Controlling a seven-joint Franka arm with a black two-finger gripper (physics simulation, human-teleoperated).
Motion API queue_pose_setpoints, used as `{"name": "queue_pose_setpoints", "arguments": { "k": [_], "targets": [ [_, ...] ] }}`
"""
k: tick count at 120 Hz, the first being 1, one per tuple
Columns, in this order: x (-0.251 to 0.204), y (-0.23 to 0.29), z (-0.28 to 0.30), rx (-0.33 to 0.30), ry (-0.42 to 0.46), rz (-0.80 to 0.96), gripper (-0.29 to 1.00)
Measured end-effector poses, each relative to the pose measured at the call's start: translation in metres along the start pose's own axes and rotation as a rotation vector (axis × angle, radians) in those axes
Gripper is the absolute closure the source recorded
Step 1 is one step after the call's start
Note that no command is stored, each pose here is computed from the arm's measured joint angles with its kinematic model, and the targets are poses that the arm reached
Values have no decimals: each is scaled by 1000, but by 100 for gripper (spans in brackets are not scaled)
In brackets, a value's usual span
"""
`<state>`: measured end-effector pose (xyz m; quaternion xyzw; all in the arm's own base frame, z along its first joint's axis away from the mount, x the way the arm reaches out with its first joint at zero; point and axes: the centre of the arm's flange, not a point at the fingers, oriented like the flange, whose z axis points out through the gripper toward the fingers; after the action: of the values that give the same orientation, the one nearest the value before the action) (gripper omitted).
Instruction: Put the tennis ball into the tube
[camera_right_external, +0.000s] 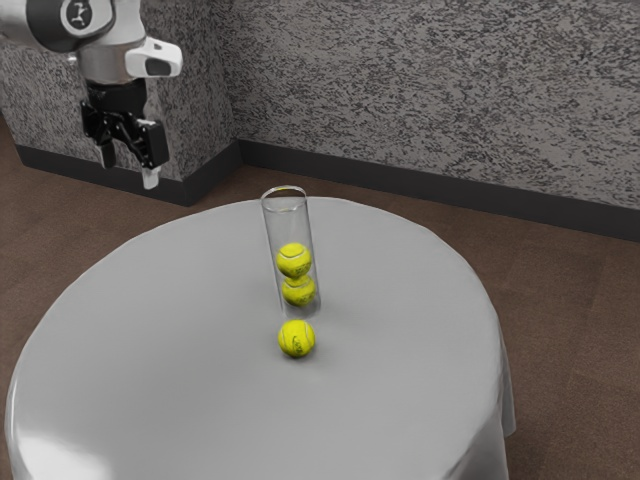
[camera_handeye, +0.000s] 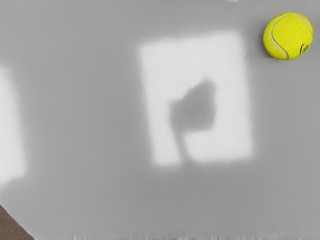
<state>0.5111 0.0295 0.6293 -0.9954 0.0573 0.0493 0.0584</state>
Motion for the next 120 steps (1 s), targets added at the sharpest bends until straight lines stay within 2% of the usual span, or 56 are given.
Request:
{"name": "queue_pose_setpoints", "arguments": {
  "k": [28,36,52,73,86,120],
  "targets": [
    [1,-7,8,-3,-23,36,0],
    [13,1,18,-12,-17,54,0],
    [59,40,66,-65,-50,85,0],
    [87,101,133,-132,-79,111,0],
    [109,115,173,-163,-82,76,0],
    [131,144,239,-174,-68,-5,0]
  ]
}}
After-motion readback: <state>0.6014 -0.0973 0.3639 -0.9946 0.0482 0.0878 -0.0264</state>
